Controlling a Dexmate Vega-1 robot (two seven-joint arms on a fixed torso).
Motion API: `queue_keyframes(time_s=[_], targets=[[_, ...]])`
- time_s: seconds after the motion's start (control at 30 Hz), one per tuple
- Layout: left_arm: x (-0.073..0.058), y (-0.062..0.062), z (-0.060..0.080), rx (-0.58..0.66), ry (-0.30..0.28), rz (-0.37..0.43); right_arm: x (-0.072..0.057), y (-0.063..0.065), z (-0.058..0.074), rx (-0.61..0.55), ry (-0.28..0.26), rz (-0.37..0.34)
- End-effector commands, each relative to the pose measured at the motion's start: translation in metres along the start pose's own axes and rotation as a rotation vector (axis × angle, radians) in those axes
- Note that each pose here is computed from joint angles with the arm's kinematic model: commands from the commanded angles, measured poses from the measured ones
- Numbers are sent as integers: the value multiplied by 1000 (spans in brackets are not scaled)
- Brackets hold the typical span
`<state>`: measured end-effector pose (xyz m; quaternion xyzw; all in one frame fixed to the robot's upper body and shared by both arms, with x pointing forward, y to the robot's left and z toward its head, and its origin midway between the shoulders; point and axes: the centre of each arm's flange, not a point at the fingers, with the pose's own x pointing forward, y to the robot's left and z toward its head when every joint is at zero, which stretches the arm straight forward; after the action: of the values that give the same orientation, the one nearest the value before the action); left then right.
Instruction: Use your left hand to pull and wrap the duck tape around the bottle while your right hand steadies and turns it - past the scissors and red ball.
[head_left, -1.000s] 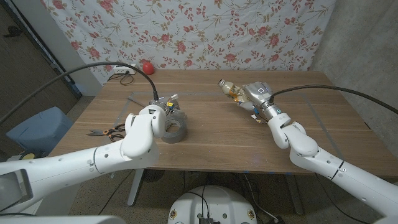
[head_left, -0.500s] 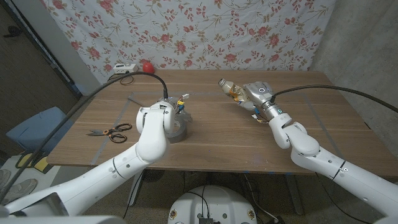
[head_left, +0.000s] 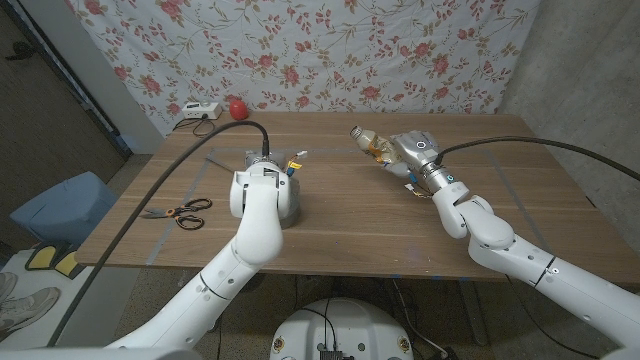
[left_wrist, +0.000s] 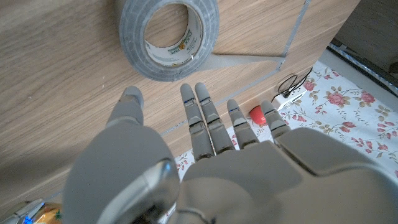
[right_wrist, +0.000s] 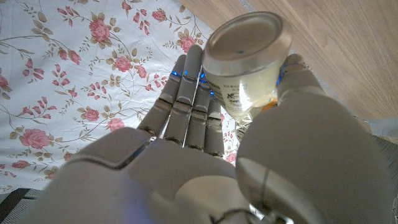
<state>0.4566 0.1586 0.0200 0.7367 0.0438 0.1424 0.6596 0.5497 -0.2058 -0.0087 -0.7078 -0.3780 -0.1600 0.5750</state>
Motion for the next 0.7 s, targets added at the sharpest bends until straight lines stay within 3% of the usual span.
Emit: queue_keyframes(time_s=[0.03,0.23,0.7], targets=[[2,-10,-2,112,178,-65,1,0,3,17,-23,-18],[9,-17,0,114,190,-107,1,-1,4,23,-30,-17],[24,-35,17,102,102,-164,6,1,3,33,-35,-1]])
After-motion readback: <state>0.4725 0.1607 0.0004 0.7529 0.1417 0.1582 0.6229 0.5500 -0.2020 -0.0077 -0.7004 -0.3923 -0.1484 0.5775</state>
